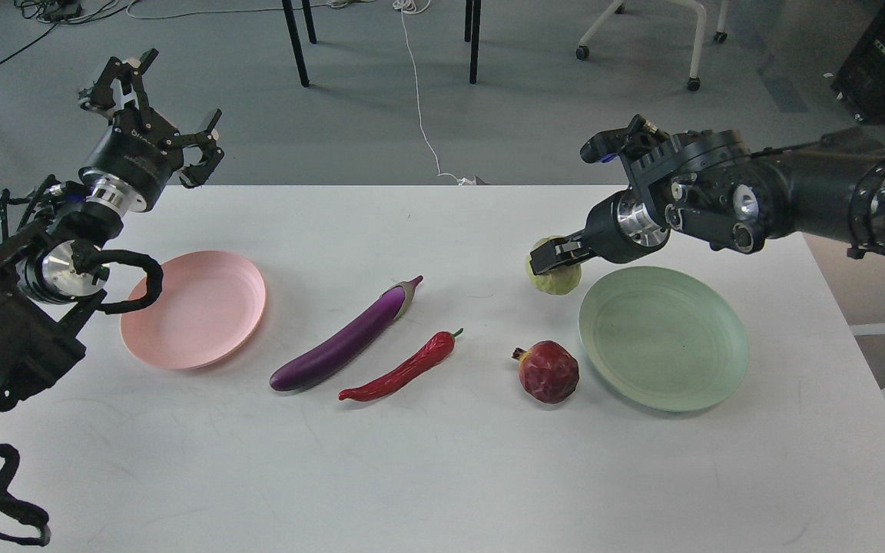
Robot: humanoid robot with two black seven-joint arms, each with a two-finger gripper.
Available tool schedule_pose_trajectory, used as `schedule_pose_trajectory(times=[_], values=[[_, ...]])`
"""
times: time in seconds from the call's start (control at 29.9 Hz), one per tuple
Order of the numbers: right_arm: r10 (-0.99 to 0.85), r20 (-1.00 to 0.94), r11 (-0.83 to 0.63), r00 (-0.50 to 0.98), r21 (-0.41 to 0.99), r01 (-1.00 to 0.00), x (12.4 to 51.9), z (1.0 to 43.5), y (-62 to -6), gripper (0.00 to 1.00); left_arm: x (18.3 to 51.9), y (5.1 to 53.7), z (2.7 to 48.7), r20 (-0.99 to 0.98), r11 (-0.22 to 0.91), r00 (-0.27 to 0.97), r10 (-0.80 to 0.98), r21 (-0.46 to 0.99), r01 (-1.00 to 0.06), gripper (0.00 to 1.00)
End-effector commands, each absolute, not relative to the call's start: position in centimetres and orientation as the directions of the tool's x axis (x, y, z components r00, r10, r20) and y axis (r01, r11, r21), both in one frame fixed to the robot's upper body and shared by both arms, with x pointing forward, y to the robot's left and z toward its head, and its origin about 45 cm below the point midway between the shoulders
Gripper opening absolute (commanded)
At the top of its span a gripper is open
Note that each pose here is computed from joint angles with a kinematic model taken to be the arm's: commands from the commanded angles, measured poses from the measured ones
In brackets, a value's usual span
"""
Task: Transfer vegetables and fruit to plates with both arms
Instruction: 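Grasp the pale fruit with the right gripper and lift it, then place the pale fruit on the green plate and release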
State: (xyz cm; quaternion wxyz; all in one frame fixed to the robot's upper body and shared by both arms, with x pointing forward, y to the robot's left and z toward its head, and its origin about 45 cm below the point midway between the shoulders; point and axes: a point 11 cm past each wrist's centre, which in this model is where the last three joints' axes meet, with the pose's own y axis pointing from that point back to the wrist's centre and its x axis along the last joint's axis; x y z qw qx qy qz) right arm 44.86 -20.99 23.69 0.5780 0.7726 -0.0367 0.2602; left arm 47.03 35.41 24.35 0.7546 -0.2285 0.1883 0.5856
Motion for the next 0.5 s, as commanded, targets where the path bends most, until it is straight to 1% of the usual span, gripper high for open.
schedule_pose_trajectory(times=[0.0,0.07,0.2,0.23,0.37,0.47], values=[[0.185,0.428,-0.317,0.885,0.878,-0.358,43.7,25.0,-24.8,0.44,47.0,35.1,24.2,-0.556,0.212,0.244,0.794,-0.123,-0.97,0.98],[0.172,0.409,-0.295,0.896,0.889,-0.349,42.6,24.8,-27.5,0.45,47.0,34.9,24.1,-0.559,0.215,0.246,0.792,-0.123,-0.969,0.98],[0.119,0.427,-0.265,0.896,0.884,-0.386,41.3,24.5,-32.2,0.45,47.0,34.6,24.0,-0.562,0.219,0.249,0.789,-0.123,-0.968,0.98],[0.107,0.417,-0.254,0.903,0.889,-0.381,40.8,23.9,-33.3,0.45,47.0,34.6,23.9,-0.562,0.219,0.249,0.789,-0.121,-0.968,0.98],[0.112,0.369,-0.216,0.923,0.915,-0.34,38.9,20.7,-35.5,0.46,47.1,34.5,24.1,-0.562,0.221,0.252,0.787,-0.124,-0.967,0.98],[0.123,0.368,-0.205,0.922,0.918,-0.339,38.4,19.6,-36.0,0.48,47.1,34.5,24.1,-0.562,0.221,0.252,0.788,-0.124,-0.967,0.98]])
